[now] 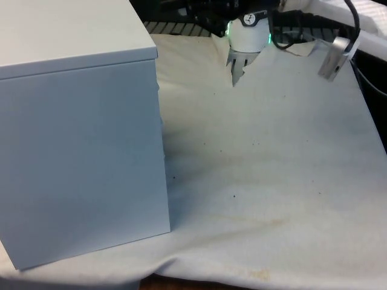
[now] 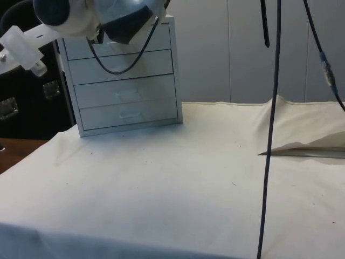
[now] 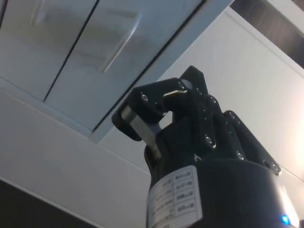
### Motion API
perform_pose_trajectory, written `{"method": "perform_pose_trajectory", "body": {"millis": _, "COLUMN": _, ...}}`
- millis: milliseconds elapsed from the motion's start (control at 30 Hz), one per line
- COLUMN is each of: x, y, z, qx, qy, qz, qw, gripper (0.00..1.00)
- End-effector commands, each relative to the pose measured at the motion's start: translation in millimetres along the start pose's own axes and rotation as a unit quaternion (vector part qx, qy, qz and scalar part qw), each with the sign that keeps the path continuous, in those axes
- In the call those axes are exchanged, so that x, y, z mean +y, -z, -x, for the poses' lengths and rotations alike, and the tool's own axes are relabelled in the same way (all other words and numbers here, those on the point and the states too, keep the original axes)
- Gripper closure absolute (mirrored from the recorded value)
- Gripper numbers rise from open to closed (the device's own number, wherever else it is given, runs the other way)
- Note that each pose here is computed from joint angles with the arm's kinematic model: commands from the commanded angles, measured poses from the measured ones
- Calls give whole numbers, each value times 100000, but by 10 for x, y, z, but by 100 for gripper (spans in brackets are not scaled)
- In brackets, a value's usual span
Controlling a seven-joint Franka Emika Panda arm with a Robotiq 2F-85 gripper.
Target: Open the drawer, then close it.
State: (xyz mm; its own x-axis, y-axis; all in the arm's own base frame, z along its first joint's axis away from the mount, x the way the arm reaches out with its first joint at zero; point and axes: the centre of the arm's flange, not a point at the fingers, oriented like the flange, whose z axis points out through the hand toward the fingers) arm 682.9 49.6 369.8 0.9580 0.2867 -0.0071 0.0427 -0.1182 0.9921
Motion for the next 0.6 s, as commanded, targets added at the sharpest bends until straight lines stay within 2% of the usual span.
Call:
{"method": "perform_pose_trajectory", "body": {"millis": 0, "x": 2, "y": 31, "z": -4, "qx": 257, "qy": 497, "qz": -754, "qw": 99996, "gripper": 100}}
{"method": "perform_pose_trajectory", "body": {"millis": 200, "x": -12, "y": 131, "z": -33, "qx": 991, "qy": 1288, "qz": -2130, "qw": 99964, "gripper": 100}}
{"method": "perform_pose_trajectory", "body": {"millis": 233, "x": -11, "y": 111, "z": -31, "qx": 782, "qy": 808, "qz": -1121, "qw": 99987, "gripper": 100}}
{"method": "perform_pose_trajectory", "body": {"millis": 267, "x": -16, "y": 144, "z": -37, "qx": 1048, "qy": 1359, "qz": -2362, "qw": 99957, "gripper": 100}}
{"method": "perform_pose_trajectory", "body": {"millis": 467, "x": -36, "y": 222, "z": -51, "qx": 1456, "qy": 1811, "qz": -3726, "qw": 99904, "gripper": 100}}
{"method": "perform_pose_trajectory", "body": {"millis": 500, "x": -50, "y": 228, "z": -52, "qx": 1259, "qy": 1513, "qz": -3047, "qw": 99934, "gripper": 100}}
{"method": "perform_pose_trajectory", "body": {"millis": 533, "x": -43, "y": 252, "z": -58, "qx": 1604, "qy": 1870, "qz": -4235, "qw": 99880, "gripper": 100}}
{"method": "perform_pose_trajectory", "body": {"millis": 567, "x": -41, "y": 266, "z": -61, "qx": 1673, "qy": 1846, "qz": -4482, "qw": 99868, "gripper": 100}}
